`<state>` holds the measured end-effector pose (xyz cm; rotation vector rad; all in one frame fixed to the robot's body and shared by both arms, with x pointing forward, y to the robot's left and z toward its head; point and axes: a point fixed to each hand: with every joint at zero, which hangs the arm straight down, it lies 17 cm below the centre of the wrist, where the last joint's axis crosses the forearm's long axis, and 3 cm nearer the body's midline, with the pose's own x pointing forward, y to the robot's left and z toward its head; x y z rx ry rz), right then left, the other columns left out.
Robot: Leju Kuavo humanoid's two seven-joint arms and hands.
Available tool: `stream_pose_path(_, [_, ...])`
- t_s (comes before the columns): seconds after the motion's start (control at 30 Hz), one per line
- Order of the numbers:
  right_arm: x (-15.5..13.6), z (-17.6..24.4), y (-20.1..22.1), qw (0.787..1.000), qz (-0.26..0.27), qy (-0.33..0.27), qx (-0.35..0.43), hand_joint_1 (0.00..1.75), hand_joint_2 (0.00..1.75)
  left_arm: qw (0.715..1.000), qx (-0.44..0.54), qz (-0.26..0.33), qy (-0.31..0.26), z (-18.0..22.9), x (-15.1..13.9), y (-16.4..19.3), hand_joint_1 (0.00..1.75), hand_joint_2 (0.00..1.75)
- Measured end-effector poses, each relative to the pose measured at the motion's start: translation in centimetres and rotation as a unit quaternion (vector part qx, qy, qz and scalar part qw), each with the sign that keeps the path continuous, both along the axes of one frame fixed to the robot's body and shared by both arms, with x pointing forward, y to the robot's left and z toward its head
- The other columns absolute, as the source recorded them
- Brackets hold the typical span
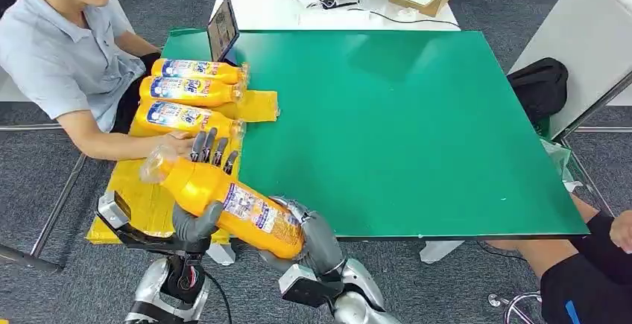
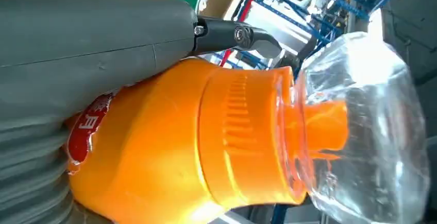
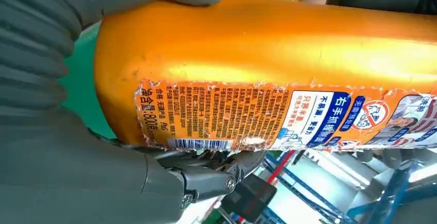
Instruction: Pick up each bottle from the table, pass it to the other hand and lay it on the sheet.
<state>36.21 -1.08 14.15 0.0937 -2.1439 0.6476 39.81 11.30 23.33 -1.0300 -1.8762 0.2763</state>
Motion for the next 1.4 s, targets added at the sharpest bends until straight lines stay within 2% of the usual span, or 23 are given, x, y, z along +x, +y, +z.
stream_pose_path(0.17, [0.0,0.1,-0.5,1.000,-0.004,0.009,0.018,1.75,1.75,0.998,0.024,-0.040,-0.032,0.5,-1.3,-1.6,1.75,1.75])
stream_pose_path(0.2, [0.0,0.2,-0.6,1.000,-0.004,0.009,0.022,1.75,1.75,0.997,0.029,-0.051,-0.040,0.6,-1.8,-2.1,1.66,1.75])
stream_pose_path(0.23, [0.1,0.4,-0.8,1.000,-0.004,0.008,0.024,1.75,1.75,0.996,0.035,-0.061,-0.047,0.7,-2.1,-2.4,1.50,1.75])
stream_pose_path(0.43, [0.2,0.8,-1.6,1.000,-0.005,-0.002,0.023,1.75,1.75,0.989,0.062,-0.105,-0.079,1.1,-3.3,-4.2,1.47,1.75])
stream_pose_path(0.47, [0.2,0.8,-1.6,1.000,-0.005,-0.003,0.023,1.75,1.75,0.989,0.065,-0.108,-0.080,1.0,-3.4,-4.3,1.38,1.75])
stream_pose_path(0.5, [0.2,0.8,-1.7,1.000,-0.005,-0.003,0.023,1.75,1.75,0.988,0.066,-0.110,-0.081,1.1,-3.4,-4.4,0.84,1.75])
stream_pose_path(0.53, [0.1,0.8,-1.7,1.000,-0.005,-0.003,0.023,1.75,1.75,0.988,0.069,-0.113,-0.083,1.0,-3.4,-4.5,0.19,1.75])
stream_pose_path(0.57, [0.1,0.8,-1.7,1.000,-0.005,-0.003,0.023,1.75,1.75,0.987,0.071,-0.114,-0.084,1.0,-3.5,-4.5,0.24,1.75])
stream_pose_path(0.63, [0.2,0.8,-1.9,1.000,-0.007,-0.004,0.023,1.75,1.75,0.986,0.079,-0.120,-0.087,0.8,-3.6,-4.8,0.91,1.75])
stream_pose_path(0.67, [0.3,0.8,-2.1,1.000,-0.008,-0.005,0.021,1.75,1.75,0.984,0.089,-0.127,-0.091,0.6,-3.9,-5.2,1.15,1.75])
stream_pose_path(0.7, [0.3,0.8,-2.2,1.000,-0.010,-0.006,0.020,1.75,1.75,0.982,0.096,-0.132,-0.095,0.4,-4.0,-5.5,1.75,1.75])
stream_pose_path(0.83, [0.6,0.5,-2.9,1.000,-0.019,-0.007,0.015,1.75,1.75,0.977,0.119,-0.144,-0.100,-0.3,-4.3,-6.6,1.75,1.75])
stream_pose_path(0.87, [0.6,0.5,-3.1,1.000,-0.019,-0.008,0.014,1.71,1.75,0.977,0.120,-0.145,-0.100,-0.3,-4.3,-6.7,1.75,1.75])
stream_pose_path(0.9, [0.7,0.6,-3.2,1.000,-0.020,-0.008,0.014,1.48,1.75,0.977,0.121,-0.147,-0.099,-0.4,-4.3,-6.8,1.75,1.75])
stream_pose_path(0.93, [0.7,0.5,-3.3,1.000,-0.022,-0.009,0.013,1.41,1.75,0.976,0.122,-0.148,-0.099,-0.5,-4.2,-6.9,1.75,1.75])
stream_pose_path(1.07, [0.9,0.7,-3.7,0.999,-0.027,-0.012,0.013,1.41,1.75,0.977,0.122,-0.147,-0.092,-0.7,-3.8,-7.0,1.75,1.75])
stream_pose_path(1.13, [1.0,0.7,-3.8,0.999,-0.029,-0.011,0.013,0.02,1.75,0.977,0.123,-0.147,-0.089,-0.8,-3.7,-7.1,1.75,1.75])
stream_pose_path(1.23, [1.1,0.7,-3.9,0.999,-0.030,-0.011,0.012,0.00,1.75,0.977,0.124,-0.150,-0.086,-0.8,-3.6,-7.2,1.75,1.75])
stream_pose_path(1.4, [1.5,1.8,-4.0,0.999,-0.033,-0.019,0.026,0.00,1.75,0.981,0.123,-0.141,-0.049,-1.8,-2.6,-7.0,1.75,1.75])
